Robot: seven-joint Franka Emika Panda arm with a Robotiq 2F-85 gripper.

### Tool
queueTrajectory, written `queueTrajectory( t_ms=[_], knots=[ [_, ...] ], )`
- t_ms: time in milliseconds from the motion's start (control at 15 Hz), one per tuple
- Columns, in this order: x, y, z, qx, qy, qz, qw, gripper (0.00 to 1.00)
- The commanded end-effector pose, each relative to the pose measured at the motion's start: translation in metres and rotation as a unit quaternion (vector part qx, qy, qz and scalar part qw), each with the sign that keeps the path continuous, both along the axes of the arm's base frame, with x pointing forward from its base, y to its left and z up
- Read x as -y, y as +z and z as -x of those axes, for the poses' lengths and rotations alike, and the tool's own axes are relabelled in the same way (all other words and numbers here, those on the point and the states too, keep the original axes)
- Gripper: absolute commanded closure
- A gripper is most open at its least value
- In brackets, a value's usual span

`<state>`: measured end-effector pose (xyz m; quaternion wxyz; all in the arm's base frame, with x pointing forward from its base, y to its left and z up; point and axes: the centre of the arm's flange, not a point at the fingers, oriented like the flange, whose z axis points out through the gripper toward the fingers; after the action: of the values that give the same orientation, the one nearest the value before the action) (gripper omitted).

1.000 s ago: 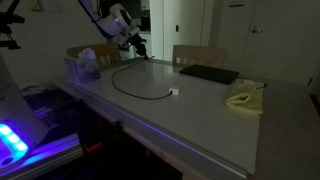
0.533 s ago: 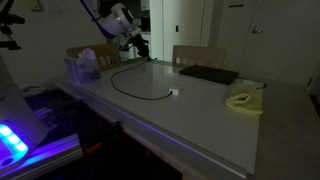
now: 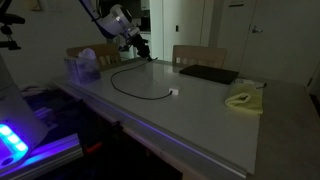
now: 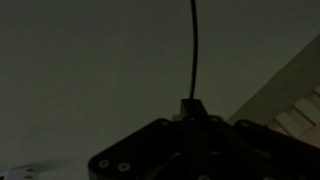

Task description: Move the ends of the charger to the middle

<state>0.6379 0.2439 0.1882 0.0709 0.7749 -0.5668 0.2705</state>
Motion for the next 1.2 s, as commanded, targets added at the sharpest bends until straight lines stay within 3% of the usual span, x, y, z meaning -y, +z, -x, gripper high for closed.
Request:
queueTrajectory(
  t_ms=[0, 200, 533, 600, 867, 1133],
  knots=[
    [0.010, 0.001, 0.007, -0.007, -0.069, 0.077, 0.9946, 0.99],
    [0.028, 0.000, 0.024, -0.021, -0.139, 0.139, 0.9803, 0.99],
    [0.067, -0.002, 0.050, -0.050, -0.238, 0.150, 0.9583, 0.99],
    [0.050, -0.012, 0.034, -0.036, -0.209, 0.162, 0.9637, 0.99],
    [0.051, -0.015, 0.034, -0.038, -0.209, 0.159, 0.9642, 0.96],
    [0.057, -0.015, 0.038, -0.070, -0.214, 0.142, 0.9639, 0.99]
  ],
)
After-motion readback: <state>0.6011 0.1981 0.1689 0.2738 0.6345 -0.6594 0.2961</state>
